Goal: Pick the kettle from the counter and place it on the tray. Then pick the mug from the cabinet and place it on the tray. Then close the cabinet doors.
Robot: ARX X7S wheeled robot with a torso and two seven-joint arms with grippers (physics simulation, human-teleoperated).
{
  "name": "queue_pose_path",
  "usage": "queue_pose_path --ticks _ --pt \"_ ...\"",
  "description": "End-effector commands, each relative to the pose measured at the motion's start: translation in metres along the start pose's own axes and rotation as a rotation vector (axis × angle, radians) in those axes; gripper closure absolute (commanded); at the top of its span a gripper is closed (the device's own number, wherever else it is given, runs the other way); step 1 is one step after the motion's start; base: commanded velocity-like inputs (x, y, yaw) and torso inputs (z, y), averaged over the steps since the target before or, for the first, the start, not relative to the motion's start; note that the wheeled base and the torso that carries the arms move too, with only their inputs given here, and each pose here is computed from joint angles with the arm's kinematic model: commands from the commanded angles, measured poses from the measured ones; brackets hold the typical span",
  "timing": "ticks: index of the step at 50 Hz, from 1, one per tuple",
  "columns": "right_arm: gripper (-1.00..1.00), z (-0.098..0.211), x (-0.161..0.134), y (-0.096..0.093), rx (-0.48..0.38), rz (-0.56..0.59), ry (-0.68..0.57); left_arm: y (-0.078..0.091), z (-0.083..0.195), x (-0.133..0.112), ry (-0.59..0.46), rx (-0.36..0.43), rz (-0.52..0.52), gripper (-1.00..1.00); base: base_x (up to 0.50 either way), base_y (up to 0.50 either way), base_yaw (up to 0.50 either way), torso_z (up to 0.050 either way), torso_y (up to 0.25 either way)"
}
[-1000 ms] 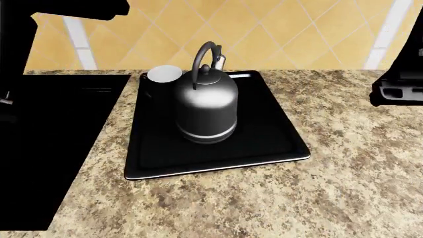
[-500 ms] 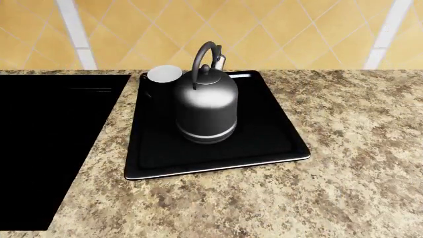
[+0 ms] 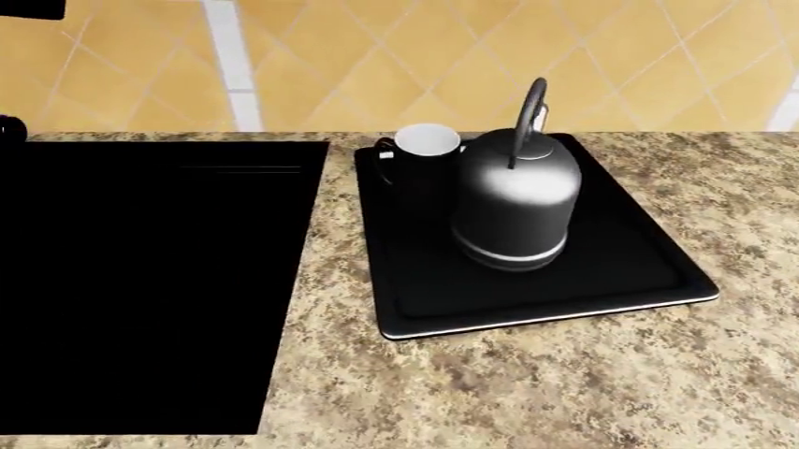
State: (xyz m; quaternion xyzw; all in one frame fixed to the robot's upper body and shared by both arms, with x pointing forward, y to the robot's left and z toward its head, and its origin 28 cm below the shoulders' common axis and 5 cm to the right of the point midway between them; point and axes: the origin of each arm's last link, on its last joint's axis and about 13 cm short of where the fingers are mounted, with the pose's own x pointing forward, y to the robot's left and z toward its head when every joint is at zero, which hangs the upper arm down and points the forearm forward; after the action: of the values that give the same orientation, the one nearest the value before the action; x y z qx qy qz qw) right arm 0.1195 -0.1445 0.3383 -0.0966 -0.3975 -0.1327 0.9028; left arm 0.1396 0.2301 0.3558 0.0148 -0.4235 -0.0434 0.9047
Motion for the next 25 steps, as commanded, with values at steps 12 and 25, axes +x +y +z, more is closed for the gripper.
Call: queue_pose_path --ticks 12,25 --pt "-1.00 -0.0013 -0.0003 0.0010 0.000 -0.004 -0.002 0.0004 -0.0026 -0.0021 0.005 -0.001 0.001 -1.00 0.00 0.50 0.00 0.000 0.000" --pt "-1.00 -0.0023 -0.0005 0.0021 0.001 0.000 -0.001 0.0011 -0.0036 -0.0040 0.008 0.001 0.004 -1.00 0.00 0.50 0.00 0.000 0.000"
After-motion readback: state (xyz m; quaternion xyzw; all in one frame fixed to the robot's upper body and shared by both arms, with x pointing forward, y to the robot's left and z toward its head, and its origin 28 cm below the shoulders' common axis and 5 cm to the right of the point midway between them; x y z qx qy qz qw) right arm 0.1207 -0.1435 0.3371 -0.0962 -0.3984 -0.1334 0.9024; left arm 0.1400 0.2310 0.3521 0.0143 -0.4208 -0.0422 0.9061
